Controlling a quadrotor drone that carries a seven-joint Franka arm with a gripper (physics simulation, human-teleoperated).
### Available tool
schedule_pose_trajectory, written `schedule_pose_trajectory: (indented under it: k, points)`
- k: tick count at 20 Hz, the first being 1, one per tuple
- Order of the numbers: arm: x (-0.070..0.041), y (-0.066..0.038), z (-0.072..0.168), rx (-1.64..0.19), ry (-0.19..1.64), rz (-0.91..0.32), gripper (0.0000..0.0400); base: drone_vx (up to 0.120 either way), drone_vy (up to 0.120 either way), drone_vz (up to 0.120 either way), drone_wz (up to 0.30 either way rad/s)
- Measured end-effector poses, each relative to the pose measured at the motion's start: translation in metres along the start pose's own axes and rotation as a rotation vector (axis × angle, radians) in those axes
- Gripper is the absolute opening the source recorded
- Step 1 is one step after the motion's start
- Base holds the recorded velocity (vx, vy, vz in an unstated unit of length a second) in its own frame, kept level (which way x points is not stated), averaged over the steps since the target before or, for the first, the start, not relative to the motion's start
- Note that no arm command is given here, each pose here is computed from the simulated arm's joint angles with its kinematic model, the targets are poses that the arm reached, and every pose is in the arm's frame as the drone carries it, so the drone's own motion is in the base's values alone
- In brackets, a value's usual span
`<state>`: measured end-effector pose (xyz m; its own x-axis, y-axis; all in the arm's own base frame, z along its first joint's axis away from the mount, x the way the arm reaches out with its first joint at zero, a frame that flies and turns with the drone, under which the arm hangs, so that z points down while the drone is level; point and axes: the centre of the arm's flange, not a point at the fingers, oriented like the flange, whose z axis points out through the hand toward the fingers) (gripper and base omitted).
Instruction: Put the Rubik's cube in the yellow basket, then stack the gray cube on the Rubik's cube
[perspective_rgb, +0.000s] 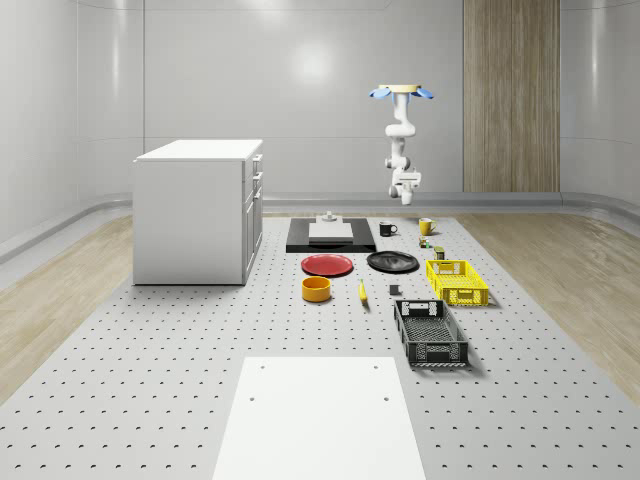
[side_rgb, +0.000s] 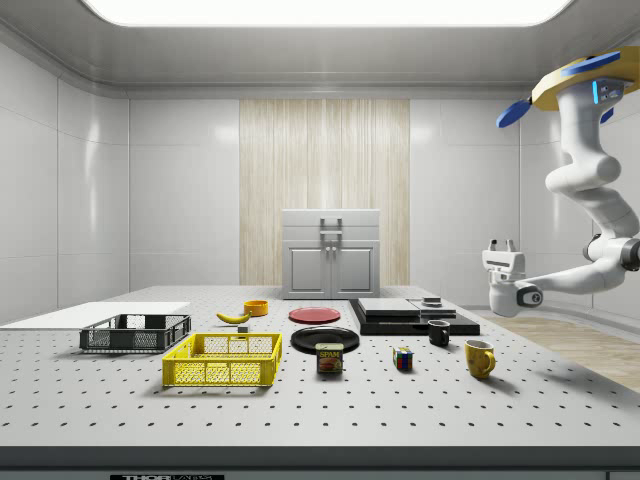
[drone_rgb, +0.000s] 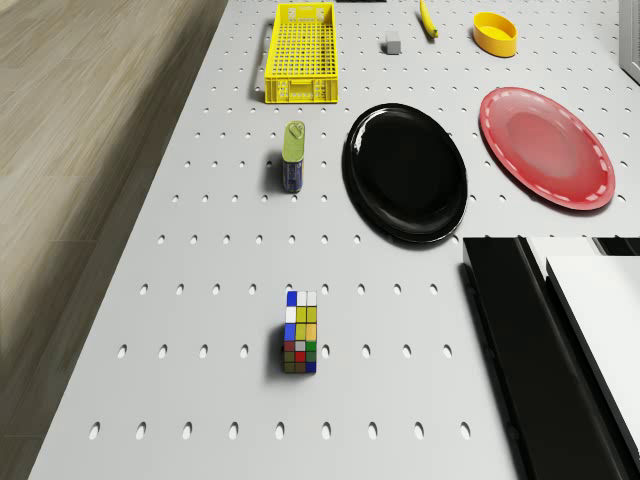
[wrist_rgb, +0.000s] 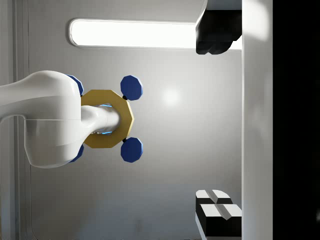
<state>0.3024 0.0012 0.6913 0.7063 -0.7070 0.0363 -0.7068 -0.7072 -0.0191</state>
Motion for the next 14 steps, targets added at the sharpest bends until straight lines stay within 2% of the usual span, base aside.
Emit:
schedule_pose_trajectory:
  k: [11,14]
  points:
    - [-0.0052,-0.0041,0.0002,-0.041,0.053,-0.001,0.0400,0.120,0.120,0.000,0.000]
    - [-0.0090,-0.0075,0.0007,-0.076,0.091,-0.002,0.0400,0.120,0.000,0.000,0.000]
